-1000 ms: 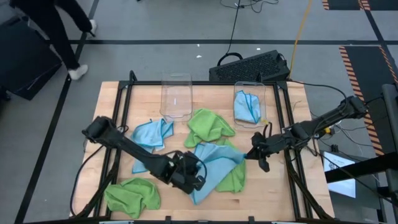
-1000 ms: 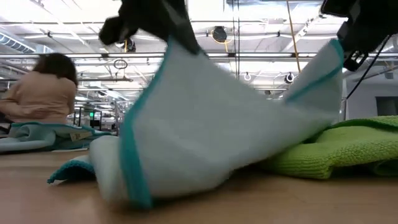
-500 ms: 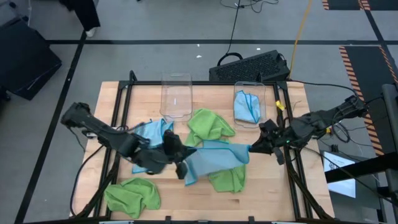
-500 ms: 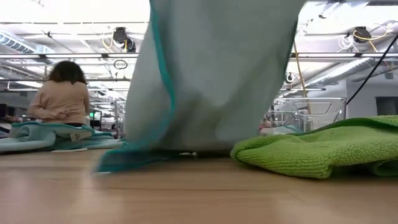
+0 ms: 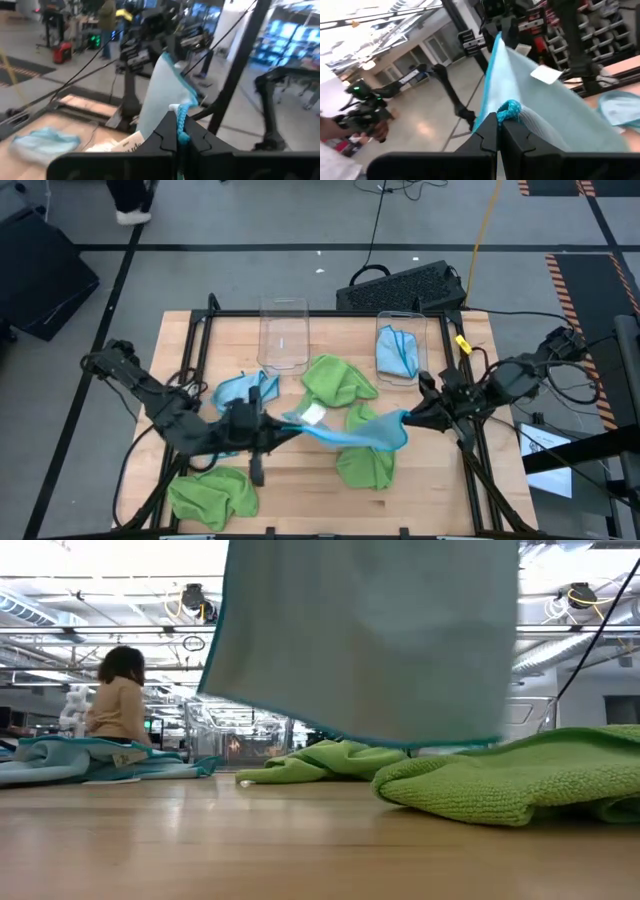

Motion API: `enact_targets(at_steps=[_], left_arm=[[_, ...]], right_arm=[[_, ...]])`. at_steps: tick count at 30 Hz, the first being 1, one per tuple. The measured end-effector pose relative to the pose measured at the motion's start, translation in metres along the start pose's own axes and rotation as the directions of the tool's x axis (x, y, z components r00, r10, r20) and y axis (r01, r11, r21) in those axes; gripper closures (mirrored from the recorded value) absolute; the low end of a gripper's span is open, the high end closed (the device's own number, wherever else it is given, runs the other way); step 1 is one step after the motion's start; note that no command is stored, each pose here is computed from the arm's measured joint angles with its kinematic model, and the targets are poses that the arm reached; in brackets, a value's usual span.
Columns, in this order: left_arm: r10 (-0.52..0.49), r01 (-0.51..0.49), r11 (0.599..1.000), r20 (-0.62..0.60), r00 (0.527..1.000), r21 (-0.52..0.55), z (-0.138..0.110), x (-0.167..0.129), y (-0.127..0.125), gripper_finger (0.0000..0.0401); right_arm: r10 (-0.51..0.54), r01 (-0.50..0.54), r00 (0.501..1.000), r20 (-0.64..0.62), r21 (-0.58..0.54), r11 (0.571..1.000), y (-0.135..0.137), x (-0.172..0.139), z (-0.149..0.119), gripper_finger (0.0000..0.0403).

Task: Fold microfiber towels
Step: Fold the right blue microfiber towel

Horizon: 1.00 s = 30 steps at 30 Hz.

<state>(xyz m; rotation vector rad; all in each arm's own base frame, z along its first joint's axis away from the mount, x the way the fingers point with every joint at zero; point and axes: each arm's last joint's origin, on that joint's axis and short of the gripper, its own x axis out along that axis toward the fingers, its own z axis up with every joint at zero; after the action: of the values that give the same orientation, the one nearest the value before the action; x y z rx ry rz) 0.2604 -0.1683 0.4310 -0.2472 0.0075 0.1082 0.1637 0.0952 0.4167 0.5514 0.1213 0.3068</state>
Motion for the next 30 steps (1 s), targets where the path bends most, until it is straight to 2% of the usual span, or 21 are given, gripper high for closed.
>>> enact_targets(at_steps=[9,16,21,25,30], left_arm=[[-0.117,0.118,0.993,0.060,0.991,-0.019,0.004,-0.026,-0.028,0.0400],[-0.229,0.237,0.965,0.078,0.970,-0.117,0.005,-0.043,-0.044,0.0400],[-0.314,0.317,0.941,0.045,0.948,-0.122,0.001,-0.054,-0.053,0.0400],[-0.290,0.287,0.955,-0.044,0.956,-0.070,-0.010,-0.055,-0.052,0.0400],[-0.150,0.147,0.989,-0.185,0.971,-0.028,-0.027,-0.044,-0.035,0.0400]], right_arm=[[0.139,-0.128,0.988,-0.059,0.168,0.978,0.027,-0.010,-0.005,0.0403],[0.224,-0.164,0.966,-0.128,0.365,0.916,0.044,-0.013,-0.019,0.0403],[0.268,-0.151,0.945,-0.185,0.480,0.864,0.055,-0.013,-0.031,0.0403],[0.276,-0.131,0.938,-0.209,0.523,0.842,0.059,-0.012,-0.037,0.0403],[0.197,-0.056,0.953,-0.229,0.508,0.860,0.054,-0.010,-0.041,0.0403]])
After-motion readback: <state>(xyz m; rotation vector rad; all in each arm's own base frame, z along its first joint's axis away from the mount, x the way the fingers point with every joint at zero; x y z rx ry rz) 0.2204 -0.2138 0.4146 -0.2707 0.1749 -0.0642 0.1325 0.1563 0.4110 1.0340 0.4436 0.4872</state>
